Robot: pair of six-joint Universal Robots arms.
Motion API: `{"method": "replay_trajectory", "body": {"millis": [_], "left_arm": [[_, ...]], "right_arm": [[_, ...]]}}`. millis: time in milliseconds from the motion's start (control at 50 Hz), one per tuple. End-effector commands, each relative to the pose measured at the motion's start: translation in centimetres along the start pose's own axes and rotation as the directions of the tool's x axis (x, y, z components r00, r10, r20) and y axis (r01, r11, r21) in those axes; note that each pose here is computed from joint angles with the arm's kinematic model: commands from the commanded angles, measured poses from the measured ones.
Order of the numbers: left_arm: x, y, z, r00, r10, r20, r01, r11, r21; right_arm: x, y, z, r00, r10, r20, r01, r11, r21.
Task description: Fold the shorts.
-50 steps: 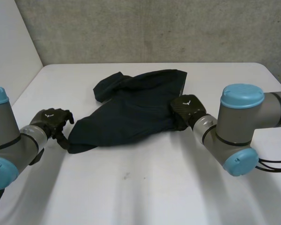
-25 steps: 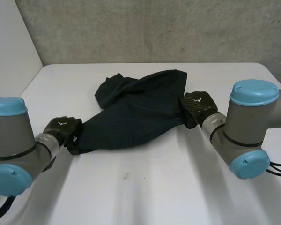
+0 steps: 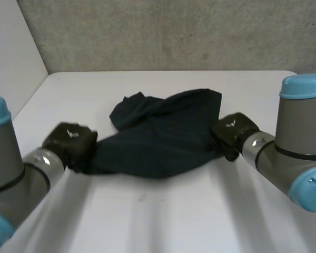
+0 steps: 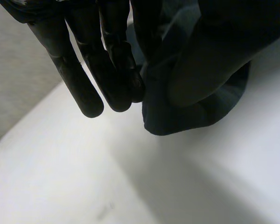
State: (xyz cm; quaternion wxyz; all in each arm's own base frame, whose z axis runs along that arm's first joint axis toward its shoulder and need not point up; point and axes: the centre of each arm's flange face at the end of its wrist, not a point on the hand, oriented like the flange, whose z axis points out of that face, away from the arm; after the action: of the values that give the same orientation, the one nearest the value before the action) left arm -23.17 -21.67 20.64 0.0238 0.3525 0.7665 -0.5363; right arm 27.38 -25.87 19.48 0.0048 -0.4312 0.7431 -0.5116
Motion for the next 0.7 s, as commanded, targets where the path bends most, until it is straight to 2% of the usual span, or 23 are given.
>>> {"method": "replay_trajectory", "body": {"millis": [20,140,200,440,600,700], "left_arm": [[3.5,2.2,0.0,0.992,0.101,-0.080,-0.104,0.994,-0.034],[3.7,3.6,2.7,0.994,0.109,-0.019,-0.111,0.989,-0.095],[3.1,3.3,3.4,0.994,0.107,0.021,-0.104,0.989,-0.101],[1.8,0.9,4.7,0.994,0.085,0.075,-0.083,0.996,-0.031],[1.7,0.4,6.0,0.996,0.042,0.082,-0.041,0.999,-0.016],[1.7,0.3,6.6,0.997,0.012,0.079,-0.011,1.000,-0.018]], "right_arm": [[-0.3,1.9,0.0,0.999,0.036,0.032,-0.034,0.998,-0.061],[-1.2,3.4,0.8,0.980,0.194,0.031,-0.192,0.980,-0.055],[-1.9,4.1,0.6,0.974,0.222,0.052,-0.218,0.973,-0.071],[-3.3,4.8,-1.6,0.972,0.213,0.096,-0.213,0.977,-0.005],[-3.5,5.2,-1.4,0.984,0.171,0.055,-0.174,0.982,0.067],[-4.1,5.7,-1.2,0.984,0.168,0.064,-0.171,0.984,0.051]]}}
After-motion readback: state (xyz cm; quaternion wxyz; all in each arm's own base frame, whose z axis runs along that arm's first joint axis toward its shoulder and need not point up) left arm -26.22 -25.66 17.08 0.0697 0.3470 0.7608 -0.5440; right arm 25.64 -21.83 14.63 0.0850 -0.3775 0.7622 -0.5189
